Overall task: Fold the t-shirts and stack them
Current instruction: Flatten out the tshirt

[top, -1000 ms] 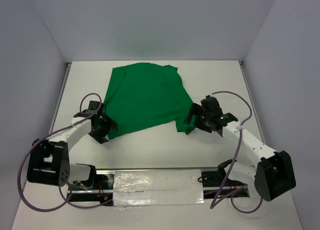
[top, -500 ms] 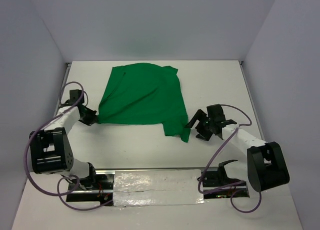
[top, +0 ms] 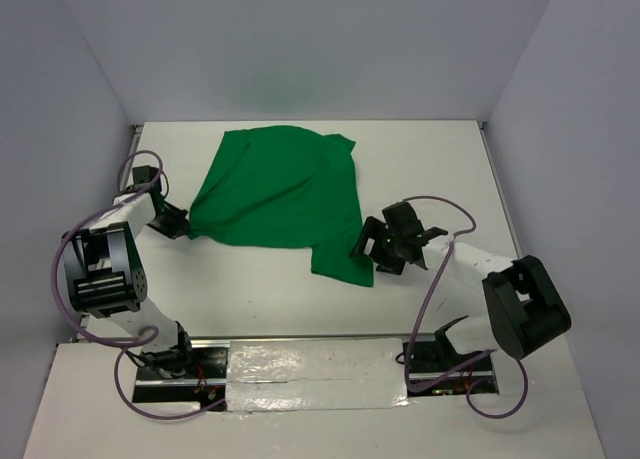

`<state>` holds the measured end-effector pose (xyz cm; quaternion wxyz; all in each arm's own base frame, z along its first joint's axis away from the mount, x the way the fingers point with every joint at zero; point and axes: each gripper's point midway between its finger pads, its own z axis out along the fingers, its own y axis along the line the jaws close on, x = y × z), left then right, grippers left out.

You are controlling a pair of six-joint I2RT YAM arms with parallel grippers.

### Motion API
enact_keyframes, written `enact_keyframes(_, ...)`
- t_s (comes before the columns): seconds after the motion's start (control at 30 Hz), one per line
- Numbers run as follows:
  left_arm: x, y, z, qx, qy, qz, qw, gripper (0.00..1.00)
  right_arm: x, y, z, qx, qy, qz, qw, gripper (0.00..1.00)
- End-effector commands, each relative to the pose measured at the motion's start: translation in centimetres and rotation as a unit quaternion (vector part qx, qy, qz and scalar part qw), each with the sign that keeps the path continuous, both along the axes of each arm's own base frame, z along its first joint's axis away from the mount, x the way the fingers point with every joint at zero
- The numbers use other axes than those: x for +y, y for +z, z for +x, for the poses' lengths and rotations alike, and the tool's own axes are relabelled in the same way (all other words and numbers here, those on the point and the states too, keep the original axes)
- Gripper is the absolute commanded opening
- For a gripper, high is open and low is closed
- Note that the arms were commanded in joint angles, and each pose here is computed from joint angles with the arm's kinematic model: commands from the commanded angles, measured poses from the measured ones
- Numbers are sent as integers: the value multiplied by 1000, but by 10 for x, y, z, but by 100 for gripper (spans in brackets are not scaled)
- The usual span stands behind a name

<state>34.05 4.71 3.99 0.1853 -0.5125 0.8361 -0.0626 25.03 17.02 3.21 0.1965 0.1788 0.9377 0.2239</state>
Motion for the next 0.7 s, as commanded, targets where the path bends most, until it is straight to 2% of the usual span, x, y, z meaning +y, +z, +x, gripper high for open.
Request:
enact_keyframes(0.0, -4, 8, -4, -8, -12, -4, 1000, 0, -10, -16, -29, 42, 3, -46, 998, 95)
enact_keyframes(0.1, -5, 9, -8, -8, -12, -4, 1000, 0, -17, -18, -39, 55, -38, -40, 997, 96)
enact_keyframes(0.27, -7, 19, -12, -16, -15, -1, 1000, 0, 10, -2, -44, 74, -107, 77, 989, 96)
enact_keyframes(0.33, -7, 23, -12, -23, -16, 1, 1000, 0, 17, -9, -48, 96, -132, 96, 982, 96)
enact_keyframes(0.53, -6, 31, -10, -30, -20, 4, 999, 0, 24, -21, -20, 85, -181, 87, 976, 95)
enact_keyframes(0.63, -6, 31, -11, -28, -20, 5, 999, 0, 23, -25, -6, 66, -201, 77, 974, 92)
enact_keyframes(0.67, -6, 30, -12, -27, -21, 4, 999, 0, 25, -25, -1, 59, -204, 77, 974, 88)
